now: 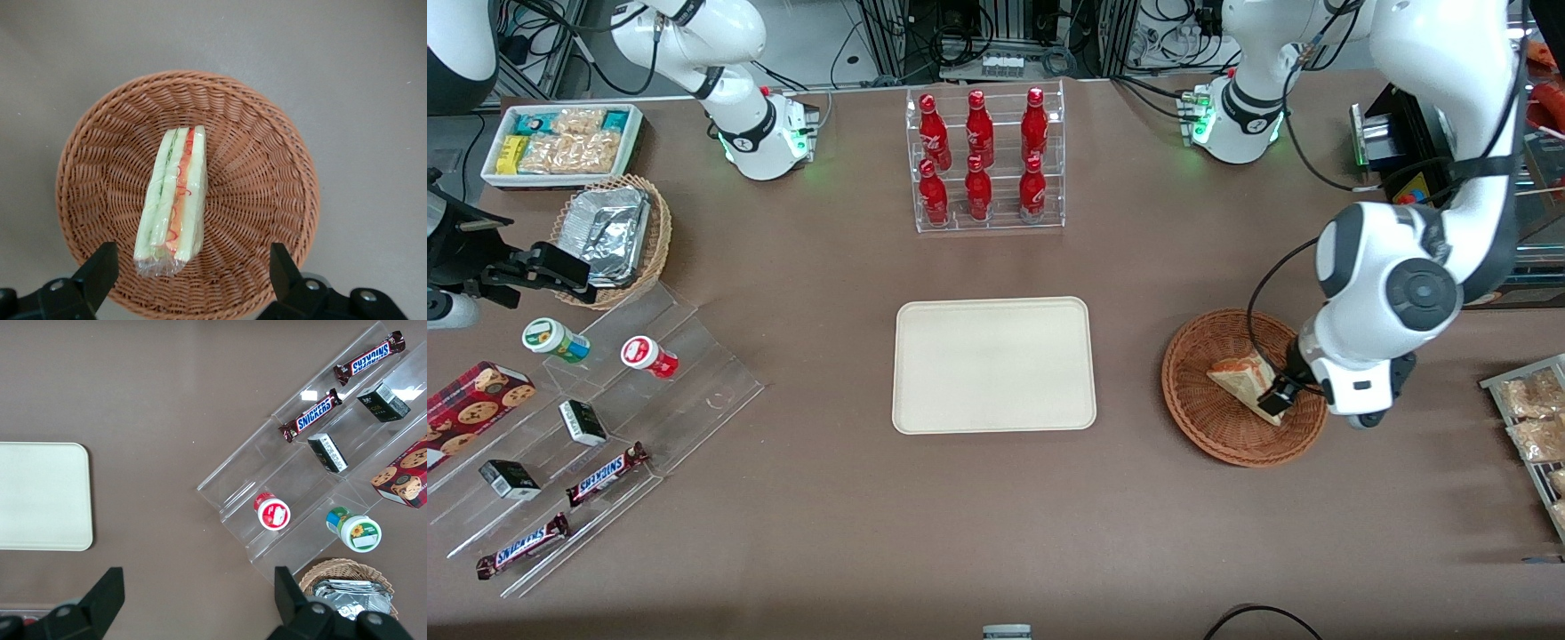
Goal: Place sandwich from basket to tray
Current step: 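Lower the left gripper and close it on the wrapped sandwich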
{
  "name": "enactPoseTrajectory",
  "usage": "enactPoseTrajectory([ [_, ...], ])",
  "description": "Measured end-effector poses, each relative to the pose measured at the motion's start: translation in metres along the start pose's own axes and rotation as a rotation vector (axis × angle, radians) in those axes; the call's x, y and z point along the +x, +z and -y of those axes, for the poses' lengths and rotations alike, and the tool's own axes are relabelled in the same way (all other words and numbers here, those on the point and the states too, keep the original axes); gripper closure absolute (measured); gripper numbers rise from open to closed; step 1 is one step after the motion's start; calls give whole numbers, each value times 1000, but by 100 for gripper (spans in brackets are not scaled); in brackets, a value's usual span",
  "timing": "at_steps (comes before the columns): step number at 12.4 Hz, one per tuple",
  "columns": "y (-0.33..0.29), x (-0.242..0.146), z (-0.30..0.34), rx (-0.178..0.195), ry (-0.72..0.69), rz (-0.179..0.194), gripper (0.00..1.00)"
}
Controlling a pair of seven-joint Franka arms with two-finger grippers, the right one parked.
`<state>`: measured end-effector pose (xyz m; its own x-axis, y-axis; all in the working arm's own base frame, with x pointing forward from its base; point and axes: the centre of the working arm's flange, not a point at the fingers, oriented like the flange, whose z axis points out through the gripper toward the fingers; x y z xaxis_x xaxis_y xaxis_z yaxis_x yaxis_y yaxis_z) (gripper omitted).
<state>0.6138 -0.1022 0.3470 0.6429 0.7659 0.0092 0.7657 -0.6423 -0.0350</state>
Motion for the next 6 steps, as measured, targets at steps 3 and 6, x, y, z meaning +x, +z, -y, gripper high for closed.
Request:
enactPoseTrajectory([
  [3, 16, -5, 1, -11, 7, -6, 0],
  [6, 33, -14, -5, 6, 33, -9, 0],
])
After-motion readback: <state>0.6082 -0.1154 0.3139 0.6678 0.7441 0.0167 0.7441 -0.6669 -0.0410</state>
